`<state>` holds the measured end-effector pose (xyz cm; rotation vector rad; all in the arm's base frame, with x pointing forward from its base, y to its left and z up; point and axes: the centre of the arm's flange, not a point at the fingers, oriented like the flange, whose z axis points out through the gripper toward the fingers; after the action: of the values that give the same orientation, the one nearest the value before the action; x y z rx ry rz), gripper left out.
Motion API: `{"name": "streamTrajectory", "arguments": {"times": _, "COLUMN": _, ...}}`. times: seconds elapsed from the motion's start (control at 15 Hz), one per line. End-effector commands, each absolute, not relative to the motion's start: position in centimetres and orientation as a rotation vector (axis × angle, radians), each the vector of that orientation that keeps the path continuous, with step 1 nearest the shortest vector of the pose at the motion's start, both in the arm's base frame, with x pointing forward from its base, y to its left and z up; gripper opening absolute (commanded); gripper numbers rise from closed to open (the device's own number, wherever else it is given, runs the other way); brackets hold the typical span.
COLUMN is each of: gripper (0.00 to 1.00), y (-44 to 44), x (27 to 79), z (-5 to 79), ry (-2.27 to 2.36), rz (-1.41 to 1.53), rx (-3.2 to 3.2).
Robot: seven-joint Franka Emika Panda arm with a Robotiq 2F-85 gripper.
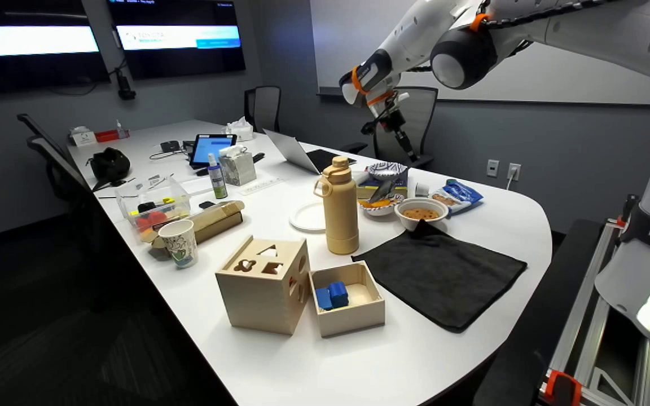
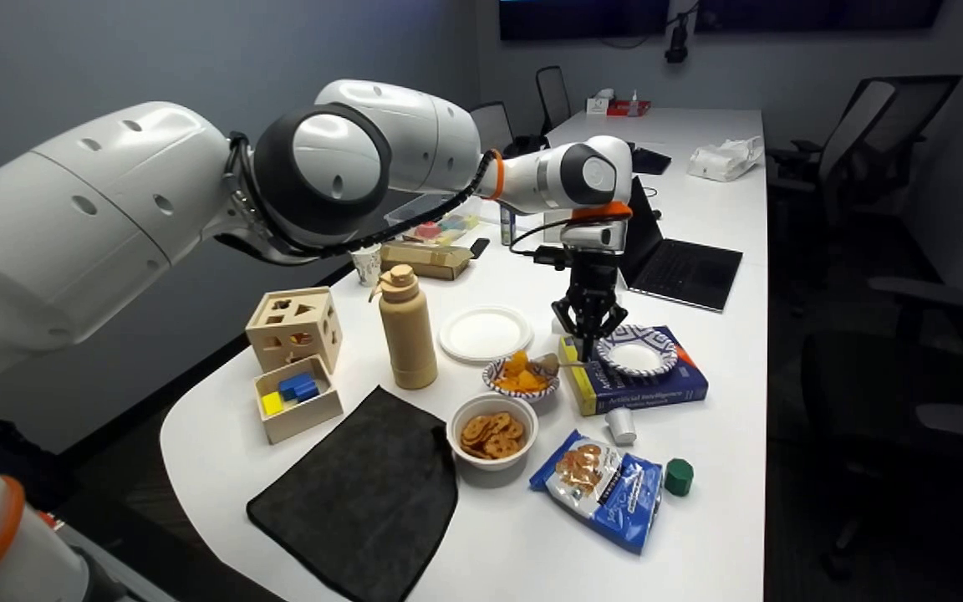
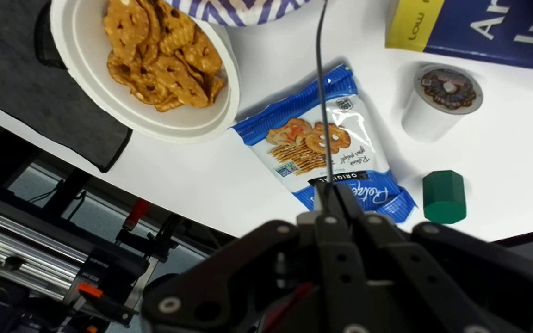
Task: Use the silver spatula to stir the contents of the white plate with blue markings
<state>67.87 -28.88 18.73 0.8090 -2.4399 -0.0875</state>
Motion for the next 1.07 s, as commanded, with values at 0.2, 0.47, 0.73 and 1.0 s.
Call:
{"name": "streamTrajectory", "arguments": {"times": 0.2, "gripper": 0.01, "y": -27.9, "x": 69.2, "z": 17.6, "ry": -2.308, "rz": -0.071, "rx": 0.658}}
{"name": "streamTrajectory", "arguments": {"times": 0.47, "gripper": 0.01, "y": -27.3, "x": 68.8, "z": 17.2, "ry": -2.192, "rz": -0.147, "rx": 0.735}}
{"name": "streamTrajectory", "arguments": {"times": 0.73, "gripper": 0.01, "y": -27.1, "x": 68.6, "z": 17.4, "ry": -2.171, "rz": -0.236, "rx": 0.809}}
{"name": "streamTrajectory", "arguments": {"times": 1.0, "gripper": 0.01, "y": -27.3, "x": 68.5, "z": 18.2, "ry": -2.248, "rz": -0.228, "rx": 0.778}}
